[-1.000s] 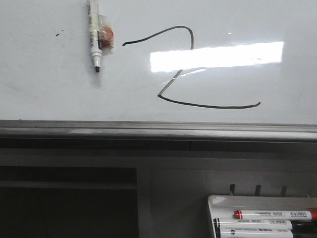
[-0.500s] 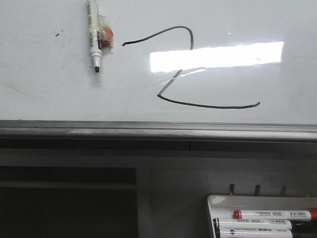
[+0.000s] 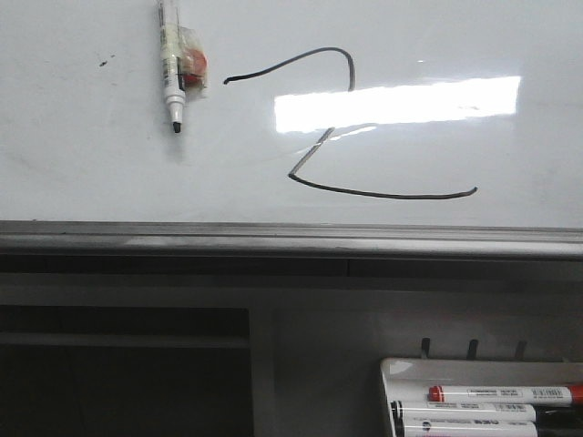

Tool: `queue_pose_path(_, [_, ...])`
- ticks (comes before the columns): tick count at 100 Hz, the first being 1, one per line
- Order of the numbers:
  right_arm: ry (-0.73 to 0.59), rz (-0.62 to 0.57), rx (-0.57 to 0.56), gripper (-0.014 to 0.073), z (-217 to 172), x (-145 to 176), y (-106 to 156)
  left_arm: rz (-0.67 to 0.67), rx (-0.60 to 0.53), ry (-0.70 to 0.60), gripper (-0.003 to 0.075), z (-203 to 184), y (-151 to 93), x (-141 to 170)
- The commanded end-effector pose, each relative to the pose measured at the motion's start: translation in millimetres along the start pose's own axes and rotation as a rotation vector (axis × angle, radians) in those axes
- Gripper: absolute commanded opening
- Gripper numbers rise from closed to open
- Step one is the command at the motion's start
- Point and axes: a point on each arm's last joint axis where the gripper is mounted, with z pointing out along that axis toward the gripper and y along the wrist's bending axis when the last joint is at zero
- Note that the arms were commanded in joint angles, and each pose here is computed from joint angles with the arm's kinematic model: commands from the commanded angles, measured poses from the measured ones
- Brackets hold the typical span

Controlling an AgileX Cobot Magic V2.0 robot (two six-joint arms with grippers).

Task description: Write number 2 on whiteboard

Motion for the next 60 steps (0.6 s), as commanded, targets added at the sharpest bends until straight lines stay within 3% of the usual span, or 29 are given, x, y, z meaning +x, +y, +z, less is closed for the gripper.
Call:
queue_pose_path(1, [-0.043, 0.014, 0.037, -0.0071, 1.1, -1.4, -2.9, -0.016, -0.004, -0.050, -0.0020, 1.6, 0.4, -2.6])
queue_pose_path(13, [0.023, 0.084, 0.029, -0.0071, 1.4, 9.1, -0.1, -0.016, -0.004, -0.050, -0.0020, 1.6, 0.4, -2.6])
queue_pose_path(40, [0.174, 0.075, 0.283, -0.0071, -2.6, 22.7, -15.4, -0.016, -0.004, -0.050, -0.0020, 1.6, 0.4, -2.6])
queue_pose_path(60, [0.332, 0.095, 0.350, -0.0071, -7.8, 37.1, -19.1, -0.016, -0.004, -0.050, -0.0020, 1.6, 0.4, -2.6])
